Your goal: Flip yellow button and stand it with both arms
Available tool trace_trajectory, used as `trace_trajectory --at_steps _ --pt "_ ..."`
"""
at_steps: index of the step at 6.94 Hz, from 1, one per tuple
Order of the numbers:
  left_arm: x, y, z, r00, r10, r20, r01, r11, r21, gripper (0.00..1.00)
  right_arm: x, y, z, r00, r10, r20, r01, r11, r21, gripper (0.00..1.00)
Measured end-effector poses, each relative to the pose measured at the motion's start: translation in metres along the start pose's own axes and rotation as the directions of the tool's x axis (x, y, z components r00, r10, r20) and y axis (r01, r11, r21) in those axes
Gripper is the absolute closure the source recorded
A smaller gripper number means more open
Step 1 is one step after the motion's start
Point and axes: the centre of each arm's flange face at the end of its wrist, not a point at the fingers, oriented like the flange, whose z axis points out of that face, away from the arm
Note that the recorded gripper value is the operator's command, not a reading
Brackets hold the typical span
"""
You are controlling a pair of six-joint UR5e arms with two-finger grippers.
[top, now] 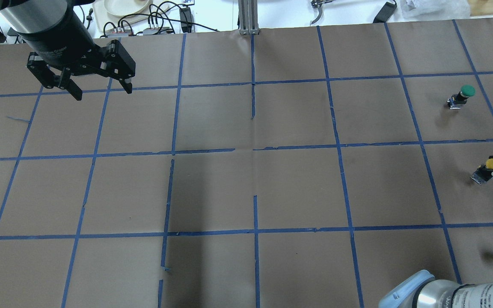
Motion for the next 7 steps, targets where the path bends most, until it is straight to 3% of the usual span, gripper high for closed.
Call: trace_trajectory --at_steps 1,2,4,7 --pt "0.000 0.000 0.000 1.000 -0.002 0.000 0.002 1.000 0.000 0.00 0.001 0.006 0.006 1.000 0.006 0.012 -0.006 1.000 0.006 0.17" --pt "0.001 0.000 -0.001 1.000 -0.004 0.000 0.004 1.000 0.001 0.00 0.001 0.010 0.008 1.000 0.014 0.017 -0.014 1.000 0.009 0.00" --pt "0.001 0.000 -0.001 1.000 -0.006 -0.001 0.006 1.000 0.001 0.00 0.004 0.010 0.003 0.998 0.060 0.010 -0.060 0.998 -0.001 0.00" --pt "0.001 0.000 -0.001 1.000 -0.007 -0.002 0.007 1.000 0.002 0.00 0.019 -0.022 -0.046 0.981 0.175 -0.084 -0.180 0.982 -0.058 0.00"
